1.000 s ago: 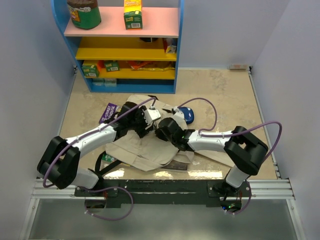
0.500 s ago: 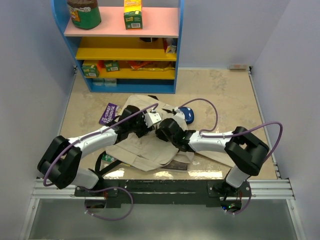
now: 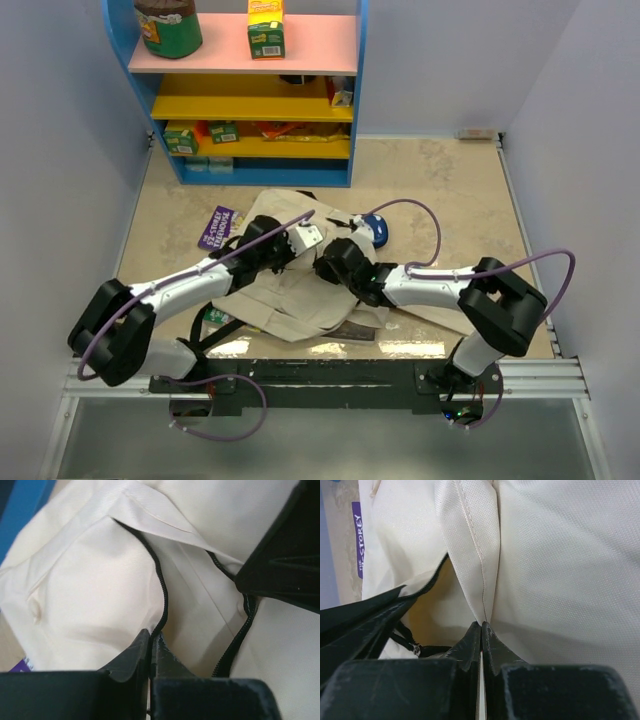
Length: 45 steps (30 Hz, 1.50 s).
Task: Pack the student bag
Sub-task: Unzip the student bag at the center of the board, then pick up the personal item from the center of the board.
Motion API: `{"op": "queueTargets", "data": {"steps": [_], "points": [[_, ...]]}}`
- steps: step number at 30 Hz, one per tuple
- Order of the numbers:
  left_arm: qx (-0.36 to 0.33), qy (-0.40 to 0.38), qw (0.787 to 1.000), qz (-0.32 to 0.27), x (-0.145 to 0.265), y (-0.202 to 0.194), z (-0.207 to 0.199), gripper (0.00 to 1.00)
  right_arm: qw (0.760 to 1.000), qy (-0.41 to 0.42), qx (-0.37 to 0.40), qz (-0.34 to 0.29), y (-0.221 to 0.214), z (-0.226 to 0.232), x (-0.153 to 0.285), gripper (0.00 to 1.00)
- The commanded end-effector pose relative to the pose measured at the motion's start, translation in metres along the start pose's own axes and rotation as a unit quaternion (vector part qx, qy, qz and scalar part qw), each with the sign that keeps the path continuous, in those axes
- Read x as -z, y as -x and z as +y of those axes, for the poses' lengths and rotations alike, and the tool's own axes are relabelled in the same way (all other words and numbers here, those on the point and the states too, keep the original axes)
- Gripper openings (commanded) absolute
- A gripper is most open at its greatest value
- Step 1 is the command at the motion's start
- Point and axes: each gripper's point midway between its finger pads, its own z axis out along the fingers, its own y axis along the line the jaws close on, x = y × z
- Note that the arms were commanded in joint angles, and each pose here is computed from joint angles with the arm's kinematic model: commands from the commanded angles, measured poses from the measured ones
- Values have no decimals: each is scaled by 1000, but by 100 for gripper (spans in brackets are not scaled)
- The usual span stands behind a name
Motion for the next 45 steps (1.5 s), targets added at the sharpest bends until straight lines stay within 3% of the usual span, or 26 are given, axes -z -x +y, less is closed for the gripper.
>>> {"op": "queueTargets", "data": {"steps": [1,4,8,9,10,13,15,19,30,36,44,45], "points": [[78,109,988,-71,34,37,44,0,1000,-11,9,-18,12,-6,8,0],[141,112,981,-71,41,32,51,0,999,-10,17,-39,33,2,17,9],[148,92,982,-70,40,23,48,0,996,-38,-3,-82,79,-17,42,48],[145,90,983,-66,40,20,46,0,994,-53,-11,-91,86,-25,49,54],[143,92,983,-66,40,20,46,0,986,-110,-12,-122,104,-51,68,67],[132,87,985,-65,40,19,45,0,963,-217,-18,-159,133,-105,97,88],[125,87,986,-66,41,21,46,0,948,-270,-42,-163,147,-140,109,92],[113,82,988,-66,41,23,46,0,933,-340,-52,-103,129,-187,118,98],[102,66,991,-64,46,24,41,0,921,-386,-34,-33,112,-213,90,98],[98,70,990,-67,48,26,43,0,911,-412,-21,-6,99,-227,79,84],[96,71,990,-69,47,27,44,0,908,-419,-12,-2,97,-232,73,52],[96,72,990,-70,48,28,45,0,908,-418,-12,0,95,-232,73,43]]}}
